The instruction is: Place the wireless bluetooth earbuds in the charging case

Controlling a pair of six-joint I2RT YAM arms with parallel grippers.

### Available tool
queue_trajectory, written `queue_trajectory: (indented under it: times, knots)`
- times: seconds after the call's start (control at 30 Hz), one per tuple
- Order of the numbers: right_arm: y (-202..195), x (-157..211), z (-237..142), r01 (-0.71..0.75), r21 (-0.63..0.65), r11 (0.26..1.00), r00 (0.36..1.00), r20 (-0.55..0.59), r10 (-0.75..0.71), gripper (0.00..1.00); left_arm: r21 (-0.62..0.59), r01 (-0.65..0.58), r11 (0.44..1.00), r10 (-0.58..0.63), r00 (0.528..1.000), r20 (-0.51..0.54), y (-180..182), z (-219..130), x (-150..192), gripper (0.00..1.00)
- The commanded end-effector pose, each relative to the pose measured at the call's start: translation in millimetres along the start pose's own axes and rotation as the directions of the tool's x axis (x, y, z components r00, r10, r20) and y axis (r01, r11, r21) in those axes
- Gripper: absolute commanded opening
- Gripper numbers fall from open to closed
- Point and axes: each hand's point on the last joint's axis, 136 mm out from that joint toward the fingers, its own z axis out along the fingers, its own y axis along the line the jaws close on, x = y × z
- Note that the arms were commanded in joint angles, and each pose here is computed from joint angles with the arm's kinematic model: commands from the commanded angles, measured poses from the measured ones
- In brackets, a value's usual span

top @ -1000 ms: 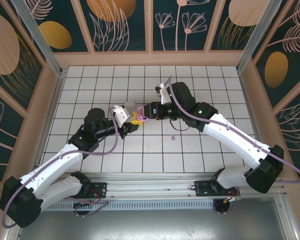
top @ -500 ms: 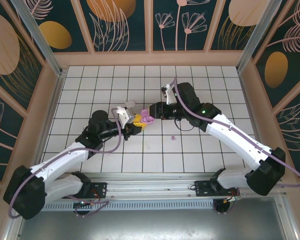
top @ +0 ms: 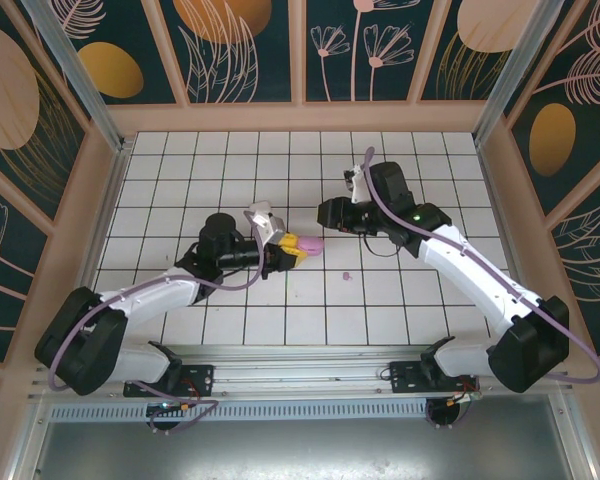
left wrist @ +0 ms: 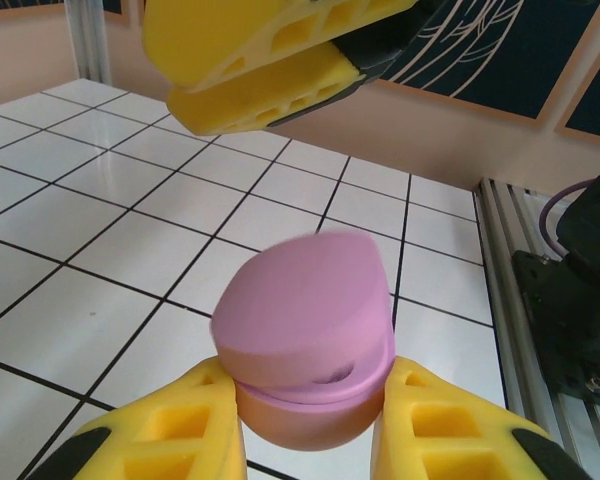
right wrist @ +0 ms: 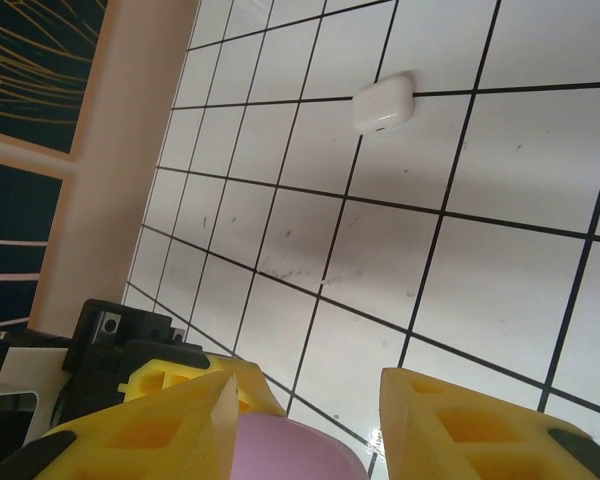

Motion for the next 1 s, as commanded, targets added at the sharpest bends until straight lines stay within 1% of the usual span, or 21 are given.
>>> queue_trajectory:
  times: [0.0,0.03,0.07,0.13,0.2,0.33,0.43,0.53,0.63,0.73,0.97]
  knots:
    - [4,0,-13,0.014,-0.023,1.000,1.000,0.020,-0.013,0.41,0.034,-0.038,0.999,0.035,0.997,0.063,0,5,-24,0.00]
    - [3,2,-14,0.020,-0.018,1.000,1.000,0.019,-0.019,0.42,0.030,-0.031,0.999,0.030,0.998,0.062,3,5,-24,0.00]
    - [-6,-1,-18,0.009,0.006,1.000,0.999,0.033,-0.010,0.42,0.027,-0.025,0.999,0.023,0.998,0.062,6,5,-25,0.00]
    - [-31,4,-19,-0.026,0.069,0.997,0.999,0.032,0.024,0.42,0.010,-0.016,1.000,0.015,0.998,0.065,13,3,-26,0.00]
    - [-59,18,-13,-0.055,0.149,0.987,0.998,0.008,0.054,0.42,-0.015,-0.007,1.000,0.008,0.998,0.064,21,0,-25,0.00]
    - [-104,58,8,-0.052,0.267,0.962,0.990,-0.110,0.084,0.40,-0.059,0.003,0.998,0.000,0.999,0.051,31,-8,-22,0.00]
    - [-125,84,24,0.029,0.354,0.935,0.979,-0.198,0.045,0.38,-0.084,-0.003,0.996,0.006,1.000,0.031,33,-12,-18,0.00]
    - [-137,104,37,0.159,0.448,0.880,0.953,-0.302,-0.019,0.35,-0.105,-0.001,0.995,0.003,1.000,0.020,34,-16,-14,0.00]
    - [-143,114,47,0.245,0.511,0.824,0.926,-0.376,-0.043,0.31,-0.121,-0.001,0.993,0.003,1.000,0.017,33,-20,-11,0.00]
    - [-147,119,53,0.276,0.544,0.793,0.915,-0.401,-0.043,0.29,-0.138,0.000,0.990,0.002,1.000,0.013,32,-24,-6,0.00]
    - [-162,123,54,0.320,0.620,0.717,0.903,-0.429,-0.031,0.29,-0.165,-0.012,0.986,0.013,1.000,0.003,28,-33,-3,0.00]
